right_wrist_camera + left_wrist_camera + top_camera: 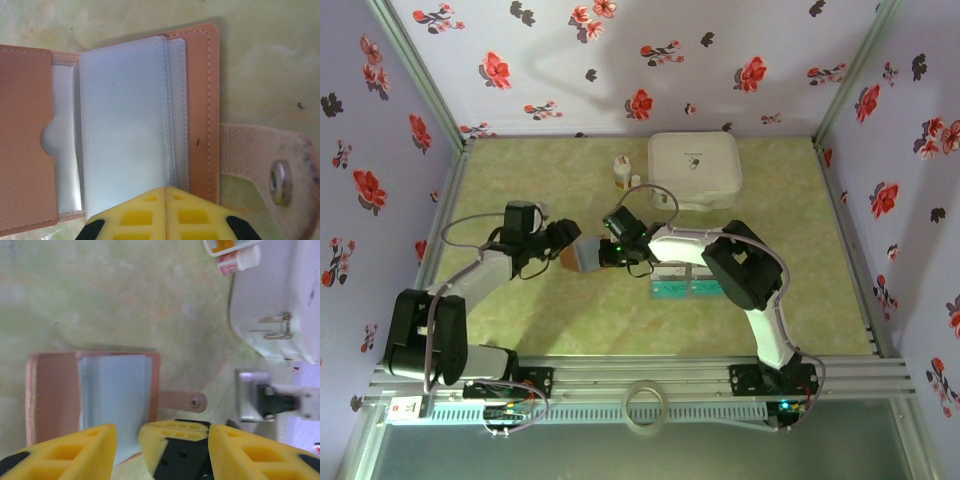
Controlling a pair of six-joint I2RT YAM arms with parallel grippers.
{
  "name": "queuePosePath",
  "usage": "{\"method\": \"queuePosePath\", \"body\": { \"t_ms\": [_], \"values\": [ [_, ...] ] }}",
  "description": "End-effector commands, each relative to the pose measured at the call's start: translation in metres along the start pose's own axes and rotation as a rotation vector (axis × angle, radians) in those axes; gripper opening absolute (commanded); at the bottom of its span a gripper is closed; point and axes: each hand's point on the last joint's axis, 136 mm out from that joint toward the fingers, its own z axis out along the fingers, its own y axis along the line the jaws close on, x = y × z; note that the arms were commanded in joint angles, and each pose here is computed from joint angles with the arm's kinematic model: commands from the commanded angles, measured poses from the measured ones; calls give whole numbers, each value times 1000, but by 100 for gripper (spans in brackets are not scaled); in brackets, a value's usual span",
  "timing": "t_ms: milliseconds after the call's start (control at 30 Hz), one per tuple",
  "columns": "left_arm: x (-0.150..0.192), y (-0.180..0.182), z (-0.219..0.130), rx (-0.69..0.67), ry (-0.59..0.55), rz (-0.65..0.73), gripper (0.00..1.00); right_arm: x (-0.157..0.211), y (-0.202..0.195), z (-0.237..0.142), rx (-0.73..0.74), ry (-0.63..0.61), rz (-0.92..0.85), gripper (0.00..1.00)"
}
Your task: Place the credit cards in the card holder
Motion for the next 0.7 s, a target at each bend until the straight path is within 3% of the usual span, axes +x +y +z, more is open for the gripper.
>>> {"method": "queuePosePath", "body": {
  "t_ms": [0,300,667],
  "values": [
    [3,28,5,-61,-6,-2,52,12,-19,8,47,26,38,5],
    [13,70,20,-132,22,-46,53,19,-25,9,49,28,57,4],
    [8,66,23,-138,39,-6,54,-11,18,-31,-37,-24,7,9]
  ]
}}
